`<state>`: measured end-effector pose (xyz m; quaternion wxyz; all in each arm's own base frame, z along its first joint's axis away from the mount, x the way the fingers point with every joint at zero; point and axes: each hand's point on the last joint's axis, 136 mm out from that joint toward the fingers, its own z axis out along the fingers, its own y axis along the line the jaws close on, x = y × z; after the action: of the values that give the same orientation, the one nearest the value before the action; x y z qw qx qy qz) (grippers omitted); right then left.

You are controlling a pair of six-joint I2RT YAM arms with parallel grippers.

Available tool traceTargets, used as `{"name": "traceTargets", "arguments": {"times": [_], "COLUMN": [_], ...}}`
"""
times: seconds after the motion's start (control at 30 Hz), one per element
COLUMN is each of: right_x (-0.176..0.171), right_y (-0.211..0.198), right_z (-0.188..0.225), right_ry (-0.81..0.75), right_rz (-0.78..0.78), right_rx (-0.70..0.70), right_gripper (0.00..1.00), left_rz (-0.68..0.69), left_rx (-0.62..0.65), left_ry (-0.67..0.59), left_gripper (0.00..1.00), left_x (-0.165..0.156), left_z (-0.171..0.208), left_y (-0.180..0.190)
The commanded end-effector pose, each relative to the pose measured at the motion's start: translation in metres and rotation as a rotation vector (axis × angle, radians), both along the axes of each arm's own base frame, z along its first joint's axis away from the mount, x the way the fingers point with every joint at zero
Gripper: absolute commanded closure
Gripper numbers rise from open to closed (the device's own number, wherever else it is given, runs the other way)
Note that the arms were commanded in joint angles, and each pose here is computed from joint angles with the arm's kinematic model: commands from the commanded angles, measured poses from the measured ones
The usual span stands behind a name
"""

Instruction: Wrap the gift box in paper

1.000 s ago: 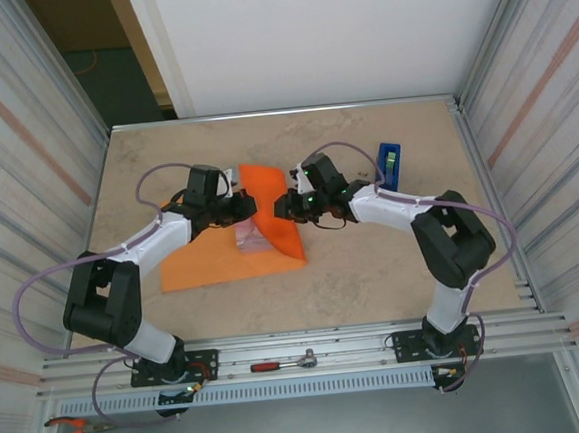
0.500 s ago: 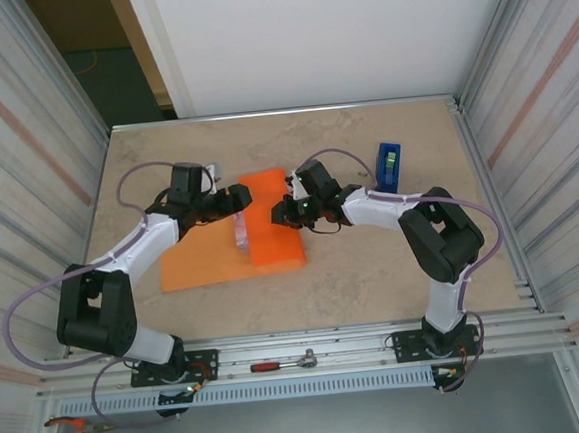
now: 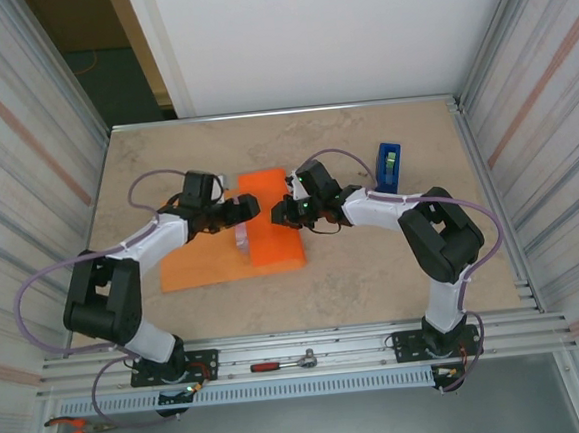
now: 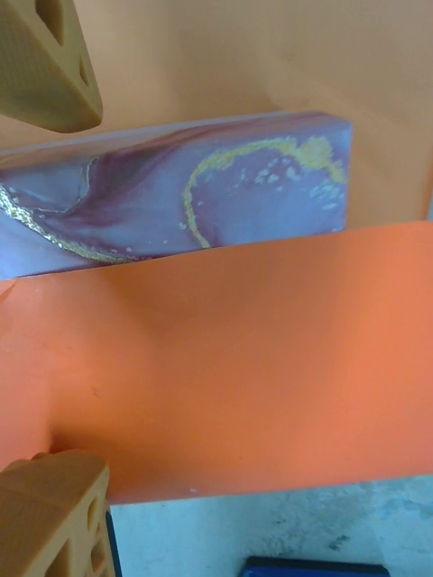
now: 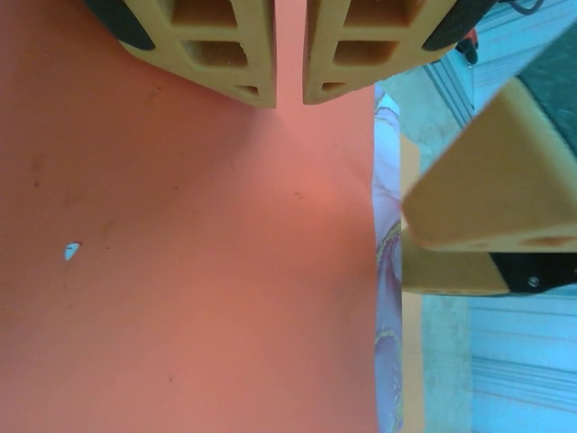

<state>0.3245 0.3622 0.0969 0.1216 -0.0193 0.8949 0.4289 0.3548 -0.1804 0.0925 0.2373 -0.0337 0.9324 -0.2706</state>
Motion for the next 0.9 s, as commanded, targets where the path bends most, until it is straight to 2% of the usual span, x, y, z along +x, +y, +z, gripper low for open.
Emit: {"name": "traceTargets", "arguments": {"times": [0.0, 0.1, 0.23, 0.37, 0.67, 0.87], "right_x": [-0.004, -0.003, 0.001, 0.001, 0.000, -0.002], "right_y": [0.000, -0.001, -0.011, -0.032, -0.094, -0.107], "right_z": [-0.009, -0.001, 0.025, 0.044, 0.051, 0.041], "right_ry": [0.031, 0.022, -0.029, -0.086, -0.164, -0.168], "right_rz": [-0.002, -0.001, -0.011, -0.037, -0.160, -0.170], "right_rx": [-0.007, 0.004, 0.037, 0.014, -0.031, -0.110], "right_gripper": [0.85, 0.84, 0.82, 0.81, 0.80, 0.85], "left_rz": [-0.007, -0.015, -0.033, -0.050, -0.056, 0.020], "left_rx": [0.035, 0.043, 0.047, 0.041, -0.033, -0.037], "left_ry": [0.020, 0.030, 0.043, 0.054, 0.064, 0.093], "left_gripper": [0.10, 0.18, 0.33, 0.39, 0.43, 0.44], "left_x": [-0.005, -0.011, -0.016, -0.020, -0.034, -0.036], "left_z": [-0.014, -0.023, -0.033, -0.040, -0.033, -0.043], "left_y": [-0.003, -0.007, -0.013, -0.021, -0.063, -0.064]}}
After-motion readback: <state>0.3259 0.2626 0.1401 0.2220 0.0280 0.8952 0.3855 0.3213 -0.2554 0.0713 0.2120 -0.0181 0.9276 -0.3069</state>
